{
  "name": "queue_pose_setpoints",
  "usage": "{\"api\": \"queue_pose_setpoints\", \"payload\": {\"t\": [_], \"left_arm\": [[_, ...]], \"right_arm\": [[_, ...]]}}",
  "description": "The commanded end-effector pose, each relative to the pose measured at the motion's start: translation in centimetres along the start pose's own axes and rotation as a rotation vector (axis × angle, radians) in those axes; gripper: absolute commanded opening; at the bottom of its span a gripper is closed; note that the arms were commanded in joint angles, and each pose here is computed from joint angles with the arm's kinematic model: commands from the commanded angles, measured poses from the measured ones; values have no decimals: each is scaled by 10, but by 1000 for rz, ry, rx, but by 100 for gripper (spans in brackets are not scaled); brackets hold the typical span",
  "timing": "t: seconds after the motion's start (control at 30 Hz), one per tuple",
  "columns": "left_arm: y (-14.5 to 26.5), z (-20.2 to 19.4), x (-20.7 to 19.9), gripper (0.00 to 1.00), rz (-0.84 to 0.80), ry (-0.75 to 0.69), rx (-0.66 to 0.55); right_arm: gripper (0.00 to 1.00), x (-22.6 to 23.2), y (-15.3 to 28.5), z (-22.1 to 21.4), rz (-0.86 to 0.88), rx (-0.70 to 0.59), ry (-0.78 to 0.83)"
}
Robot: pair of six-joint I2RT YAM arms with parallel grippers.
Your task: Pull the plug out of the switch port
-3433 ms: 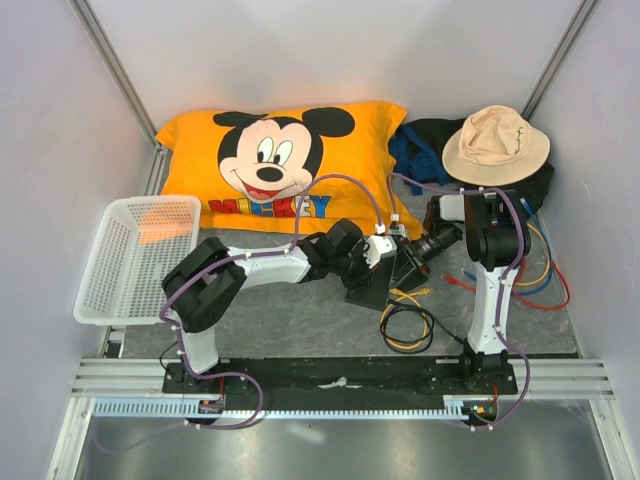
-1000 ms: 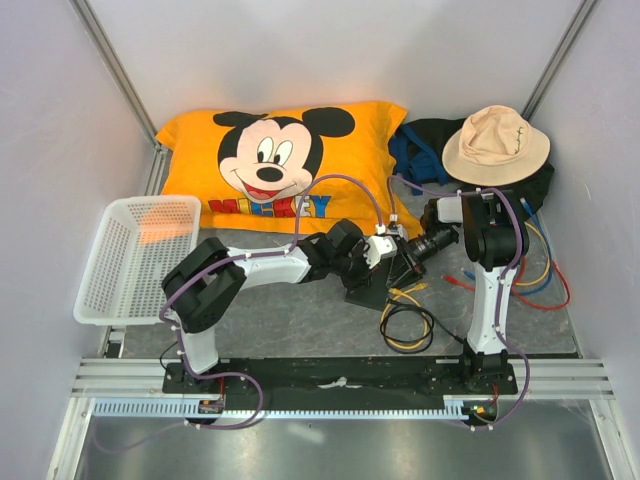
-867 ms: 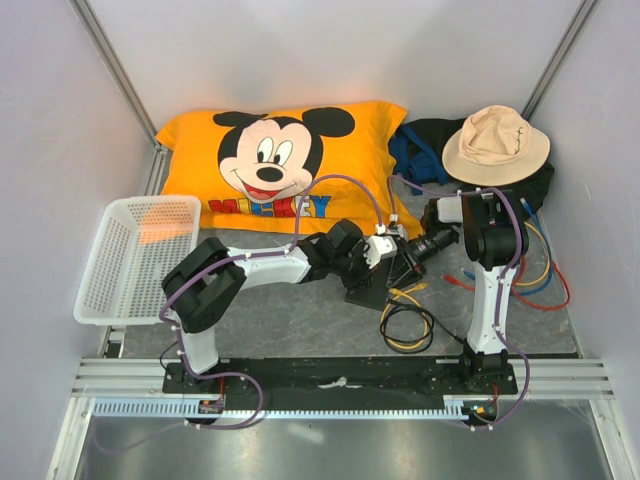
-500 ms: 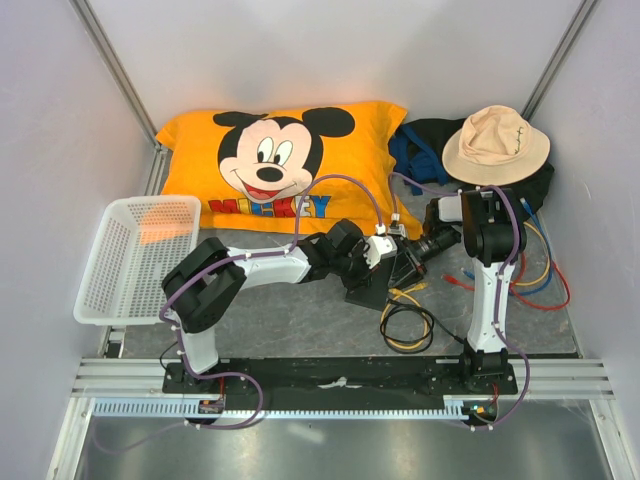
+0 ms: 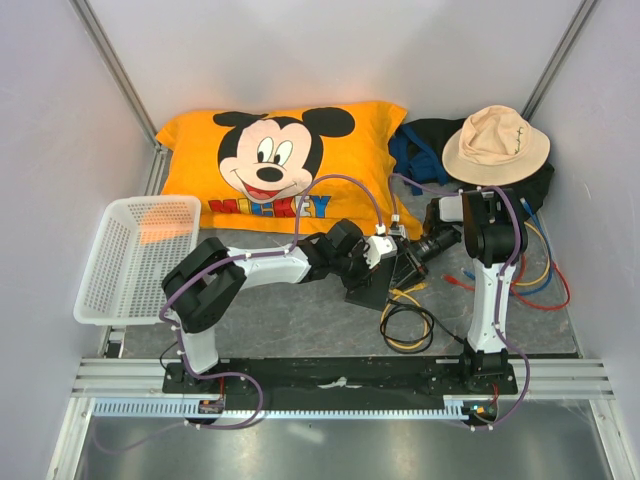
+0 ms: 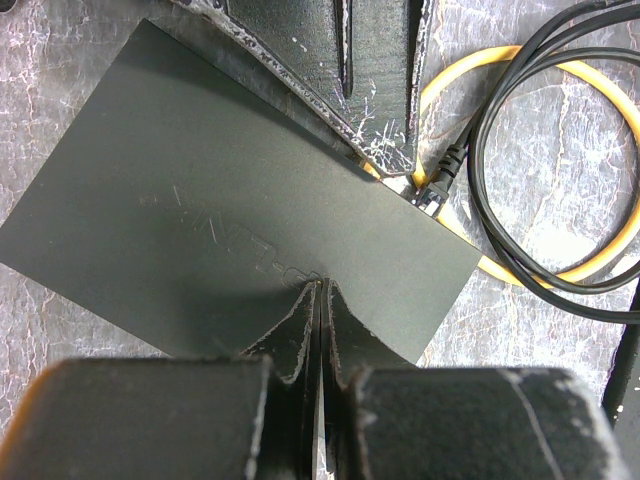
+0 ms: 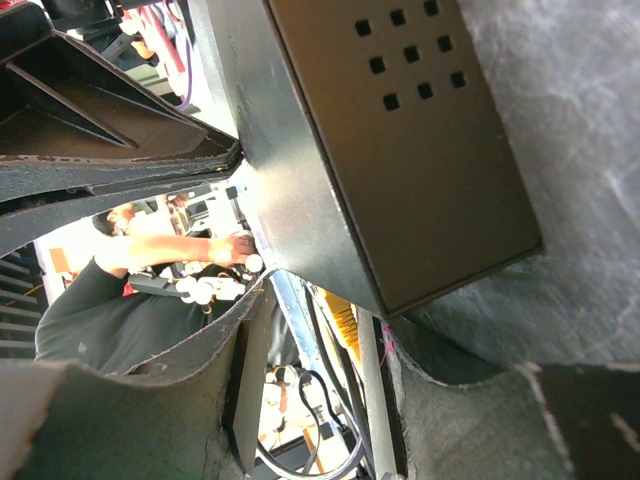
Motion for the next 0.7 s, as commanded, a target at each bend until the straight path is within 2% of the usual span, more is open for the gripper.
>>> {"api": "queue_pose_setpoints", "payload": {"t": [0.0, 0.13, 0.4, 0.53, 0.67], "left_arm": [[-3, -83, -1, 2, 19, 36, 322], [-2, -83, -1, 2, 20, 34, 319], [-3, -83, -2, 2, 17, 34, 319], [-3, -84, -2, 2, 16, 37, 321], [-3, -83, -1, 2, 19, 34, 321]], "right_arm": [[48, -36, -2, -8, -147, 59, -66], [46, -36, -1, -9, -165, 56, -55], [31, -35, 1, -8, -176, 55, -48], [31, -36, 0, -8, -183, 51, -45], [37, -35, -2, -6, -199, 21, -70]]}}
Point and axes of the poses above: each gripper's point midway between its finger pads, its own y axis back along the fingers, its own x axis along the line the jaws close on, z = x × y, the point moved 6 cm from there along y, back along the fingers, and after that the axes turned 4 degrees about -y, right-handed, at the moved point
